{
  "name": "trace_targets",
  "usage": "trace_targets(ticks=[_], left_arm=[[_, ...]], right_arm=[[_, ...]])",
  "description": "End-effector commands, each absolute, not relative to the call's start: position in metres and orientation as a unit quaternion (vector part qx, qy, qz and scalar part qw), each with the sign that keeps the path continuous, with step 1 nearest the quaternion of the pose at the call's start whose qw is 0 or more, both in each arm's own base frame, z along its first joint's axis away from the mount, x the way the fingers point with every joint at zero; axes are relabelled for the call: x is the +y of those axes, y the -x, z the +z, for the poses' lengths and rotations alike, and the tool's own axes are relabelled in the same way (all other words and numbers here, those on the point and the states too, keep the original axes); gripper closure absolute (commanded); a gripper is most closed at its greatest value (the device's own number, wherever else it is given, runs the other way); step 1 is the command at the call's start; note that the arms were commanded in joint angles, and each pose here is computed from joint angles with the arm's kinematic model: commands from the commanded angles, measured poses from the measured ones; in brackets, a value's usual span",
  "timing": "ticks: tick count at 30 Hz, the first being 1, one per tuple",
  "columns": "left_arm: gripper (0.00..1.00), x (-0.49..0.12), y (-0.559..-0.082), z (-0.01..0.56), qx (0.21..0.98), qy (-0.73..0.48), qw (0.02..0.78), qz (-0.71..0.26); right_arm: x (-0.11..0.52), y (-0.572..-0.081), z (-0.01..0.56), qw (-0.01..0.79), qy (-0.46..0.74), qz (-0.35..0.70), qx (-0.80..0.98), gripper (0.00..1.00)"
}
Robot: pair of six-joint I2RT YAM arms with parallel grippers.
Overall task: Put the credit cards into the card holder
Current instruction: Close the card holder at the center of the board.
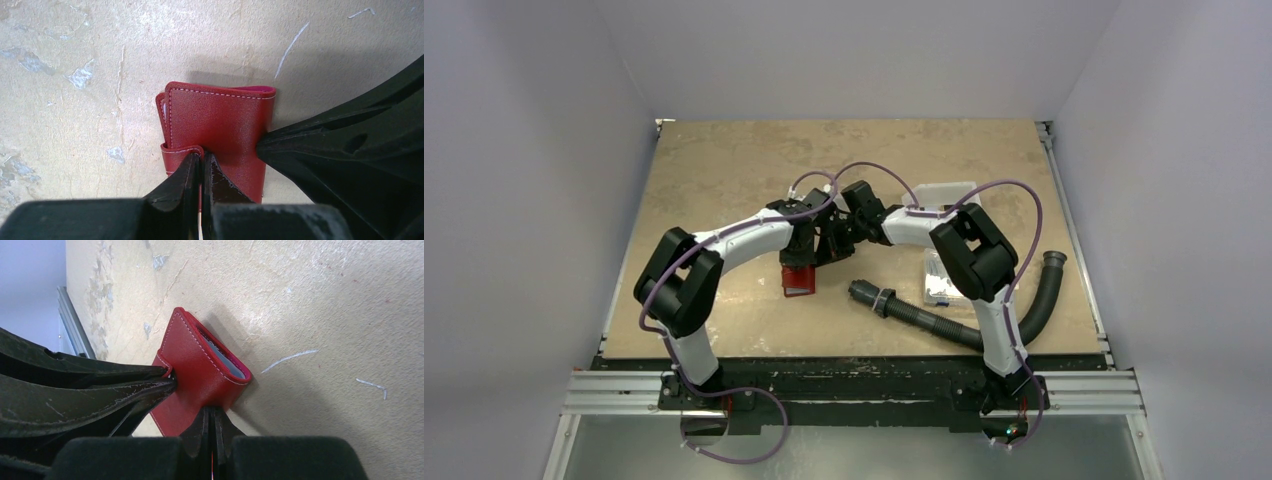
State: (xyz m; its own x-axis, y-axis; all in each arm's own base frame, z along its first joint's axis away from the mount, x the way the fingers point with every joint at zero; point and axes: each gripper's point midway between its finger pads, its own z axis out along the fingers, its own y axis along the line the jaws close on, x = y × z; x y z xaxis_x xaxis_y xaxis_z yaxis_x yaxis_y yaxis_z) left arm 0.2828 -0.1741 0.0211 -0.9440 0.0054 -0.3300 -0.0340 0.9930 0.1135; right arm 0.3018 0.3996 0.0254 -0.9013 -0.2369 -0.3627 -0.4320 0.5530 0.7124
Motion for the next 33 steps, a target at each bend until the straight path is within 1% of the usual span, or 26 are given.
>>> trace_targets(ticks=[1, 4, 5, 9, 11, 14, 17, 21, 24, 27, 29, 30, 33], left_arm=[[1.0, -0.252, -0.26, -0.096, 0.989, 0.037, 0.089, -0.113], [1.0, -0.256, -0.265, -0.072, 0.981, 0.029, 0.124, -0.144], [0.98, -0.26, -0.267, -0.062, 0.978, 0.025, 0.135, -0.16], [0.78, -0.279, -0.28, -0.019, 0.955, 0.009, 0.182, -0.233], [0.7, -0.283, -0.284, -0.002, 0.947, 0.003, 0.195, -0.255], [0.59, -0.288, -0.294, 0.024, 0.932, -0.004, 0.222, -0.287], [0.53, -0.285, -0.297, 0.04, 0.923, -0.004, 0.231, -0.308], [0.51, -0.276, -0.295, 0.048, 0.919, 0.005, 0.229, -0.322], [0.52, -0.274, -0.293, 0.049, 0.917, 0.007, 0.23, -0.326], [0.59, -0.273, -0.291, 0.046, 0.918, 0.007, 0.227, -0.324], [0.6, -0.269, -0.289, 0.04, 0.924, 0.006, 0.222, -0.31], [0.6, -0.265, -0.286, 0.035, 0.93, 0.007, 0.216, -0.299], [0.68, -0.253, -0.281, 0.023, 0.948, 0.001, 0.204, -0.244]], right_arm=[[0.395, -0.267, -0.036, 0.082, 0.21, 0.367, 0.903, 1.0], [0.396, -0.267, -0.036, 0.081, 0.213, 0.37, 0.901, 1.0], [0.396, -0.267, -0.036, 0.081, 0.213, 0.371, 0.9, 1.0], [0.397, -0.269, -0.036, 0.081, 0.215, 0.37, 0.9, 1.0], [0.397, -0.27, -0.037, 0.082, 0.216, 0.366, 0.901, 1.0], [0.396, -0.27, -0.04, 0.082, 0.217, 0.363, 0.903, 1.0], [0.396, -0.271, -0.041, 0.081, 0.218, 0.361, 0.903, 1.0], [0.396, -0.27, -0.045, 0.078, 0.217, 0.36, 0.904, 1.0], [0.396, -0.27, -0.046, 0.077, 0.217, 0.36, 0.904, 1.0], [0.396, -0.27, -0.046, 0.076, 0.219, 0.359, 0.904, 1.0], [0.395, -0.27, -0.046, 0.076, 0.219, 0.358, 0.904, 1.0], [0.395, -0.269, -0.047, 0.075, 0.219, 0.358, 0.904, 1.0], [0.394, -0.269, -0.049, 0.073, 0.219, 0.356, 0.905, 1.0]])
